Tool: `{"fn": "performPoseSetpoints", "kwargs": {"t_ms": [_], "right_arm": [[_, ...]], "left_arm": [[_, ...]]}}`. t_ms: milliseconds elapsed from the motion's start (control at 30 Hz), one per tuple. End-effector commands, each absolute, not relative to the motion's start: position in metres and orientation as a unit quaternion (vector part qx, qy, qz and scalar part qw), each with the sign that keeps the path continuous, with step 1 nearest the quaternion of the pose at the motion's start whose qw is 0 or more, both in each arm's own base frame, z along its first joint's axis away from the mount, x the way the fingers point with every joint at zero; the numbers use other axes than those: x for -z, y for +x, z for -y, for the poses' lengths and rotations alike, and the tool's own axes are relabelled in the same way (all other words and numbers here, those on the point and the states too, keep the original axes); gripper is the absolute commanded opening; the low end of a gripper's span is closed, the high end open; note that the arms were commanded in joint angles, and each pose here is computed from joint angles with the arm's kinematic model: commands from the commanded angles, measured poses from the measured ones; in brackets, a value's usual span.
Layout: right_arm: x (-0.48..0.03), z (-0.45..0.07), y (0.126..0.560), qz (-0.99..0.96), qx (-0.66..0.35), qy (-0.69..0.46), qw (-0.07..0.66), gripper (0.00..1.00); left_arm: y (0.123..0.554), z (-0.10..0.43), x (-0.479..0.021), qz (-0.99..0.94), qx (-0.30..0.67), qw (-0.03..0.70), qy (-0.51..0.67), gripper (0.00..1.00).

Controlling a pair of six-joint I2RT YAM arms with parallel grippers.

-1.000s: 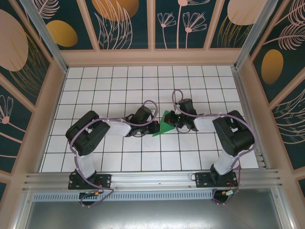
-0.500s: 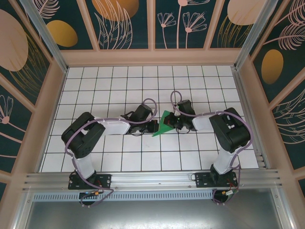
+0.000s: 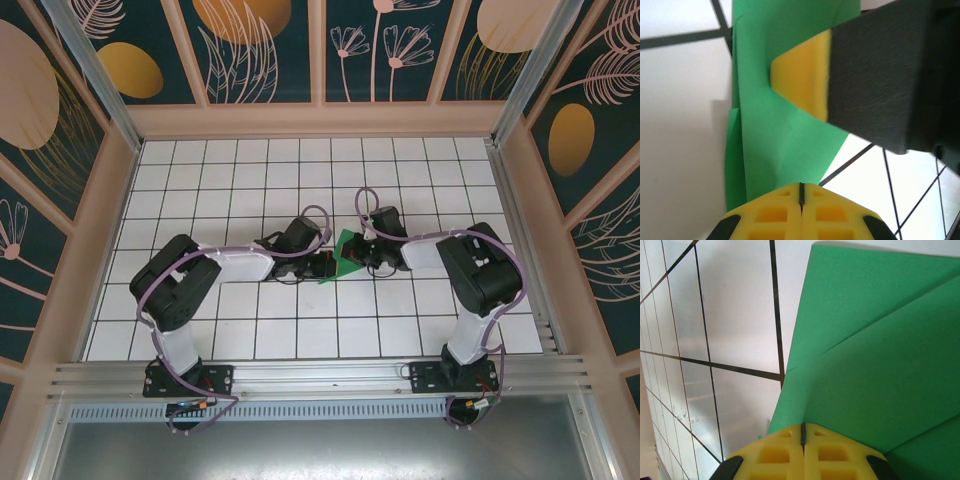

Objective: Fold a paper plane with a square sheet of paper (pick it up from the middle)
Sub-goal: Fourth fold the wing at the center of the table.

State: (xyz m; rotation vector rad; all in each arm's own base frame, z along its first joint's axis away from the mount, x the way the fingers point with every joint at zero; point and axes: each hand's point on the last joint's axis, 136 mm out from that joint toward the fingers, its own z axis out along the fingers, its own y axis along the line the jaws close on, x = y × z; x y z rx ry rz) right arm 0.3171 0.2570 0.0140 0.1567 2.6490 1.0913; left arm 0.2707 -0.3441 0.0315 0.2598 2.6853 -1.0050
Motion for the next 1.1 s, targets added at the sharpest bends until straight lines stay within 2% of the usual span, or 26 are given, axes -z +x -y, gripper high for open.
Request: {"fn": "performPoseSetpoints", "kwargs": {"t_ms": [0, 567, 1067], "right_arm": [[0.061, -0.211, 0.277, -0.963, -0.246, 0.092, 0.06, 0.0], [0.066, -0.205, 0.272, -0.968, -0.226, 0.096, 0.049, 0.0], [0.069, -0.2, 0.269, -0.972, -0.21, 0.096, 0.042, 0.0]], "left_arm": [[0.264, 0.337, -0.017, -0.935, 0.331, 0.104, 0.076, 0.03], [0.247, 0.313, 0.006, -0.948, 0.297, 0.088, 0.071, 0.02], [0.203, 0.277, 0.018, -0.955, 0.275, 0.056, 0.094, 0.0]]}}
